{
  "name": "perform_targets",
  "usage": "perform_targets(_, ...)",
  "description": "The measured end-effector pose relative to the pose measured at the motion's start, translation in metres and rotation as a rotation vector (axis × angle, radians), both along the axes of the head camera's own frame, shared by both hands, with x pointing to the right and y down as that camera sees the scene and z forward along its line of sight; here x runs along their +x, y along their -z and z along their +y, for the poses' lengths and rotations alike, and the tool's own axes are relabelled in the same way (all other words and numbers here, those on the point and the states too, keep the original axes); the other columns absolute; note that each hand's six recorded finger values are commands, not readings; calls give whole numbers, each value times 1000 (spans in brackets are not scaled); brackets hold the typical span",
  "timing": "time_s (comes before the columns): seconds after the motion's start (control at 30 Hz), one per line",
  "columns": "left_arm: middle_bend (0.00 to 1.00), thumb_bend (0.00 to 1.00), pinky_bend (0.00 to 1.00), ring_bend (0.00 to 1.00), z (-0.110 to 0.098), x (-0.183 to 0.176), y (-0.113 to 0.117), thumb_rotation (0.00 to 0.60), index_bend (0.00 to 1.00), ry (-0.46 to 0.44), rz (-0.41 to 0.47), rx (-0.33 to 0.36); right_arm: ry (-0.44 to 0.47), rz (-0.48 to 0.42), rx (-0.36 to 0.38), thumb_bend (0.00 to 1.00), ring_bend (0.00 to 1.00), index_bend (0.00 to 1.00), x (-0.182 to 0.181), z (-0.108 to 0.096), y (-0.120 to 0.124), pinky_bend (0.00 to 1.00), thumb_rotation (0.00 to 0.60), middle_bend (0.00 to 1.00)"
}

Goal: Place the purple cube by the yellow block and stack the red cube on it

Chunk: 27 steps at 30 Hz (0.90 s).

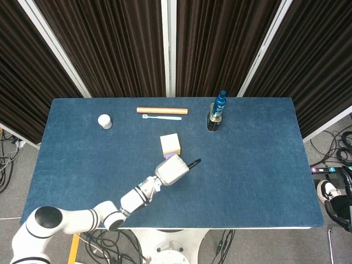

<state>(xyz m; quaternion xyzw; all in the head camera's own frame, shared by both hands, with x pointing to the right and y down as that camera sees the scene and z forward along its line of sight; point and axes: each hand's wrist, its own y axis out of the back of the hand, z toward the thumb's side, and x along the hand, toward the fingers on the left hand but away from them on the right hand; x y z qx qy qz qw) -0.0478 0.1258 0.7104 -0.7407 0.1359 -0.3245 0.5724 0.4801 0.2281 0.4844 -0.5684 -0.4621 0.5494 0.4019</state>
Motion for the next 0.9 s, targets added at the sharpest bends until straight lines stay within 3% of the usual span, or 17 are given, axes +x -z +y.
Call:
perform_targets(0.17,712,0,840,708,-32,-62,35,600,204,179,71,-49,13,0,-16,240,0,0,-1,-3,-4,66,600,62)
perform_targets(0.23,631,0,738,614,-48,-98,45,600,233,268,64,-56,23,-8,-26,241,0,0,-2,-5,-7,66,600,51)
perform_targets(0.3,543,0,575,509,-64,-150,56,600,267,395,40,-53,34,-18,-34,241,0,0,-4,-8,-12,66,600,42)
perform_targets(0.4,424,0,398,380,-70,-226,66,600,278,590,7,-51,52,-29,-46,241,0,0,-7,-11,-19,67,600,26)
perform_targets(0.5,342,0,314,296,-58,-284,70,600,278,746,10,-65,70,-37,-59,242,0,0,-10,-15,-26,67,600,15)
perform_targets(0.6,329,0,301,286,-39,-331,76,600,278,845,13,-56,89,-47,-64,242,0,0,-15,-18,-32,63,600,9)
perform_targets(0.77,329,0,289,286,5,-389,89,600,278,925,-26,-8,96,-53,-50,242,0,0,-18,-20,-36,56,600,7)
perform_targets(0.9,329,0,285,286,33,-411,100,600,278,938,-59,8,86,-43,-52,242,0,0,-18,-18,-39,55,600,7)
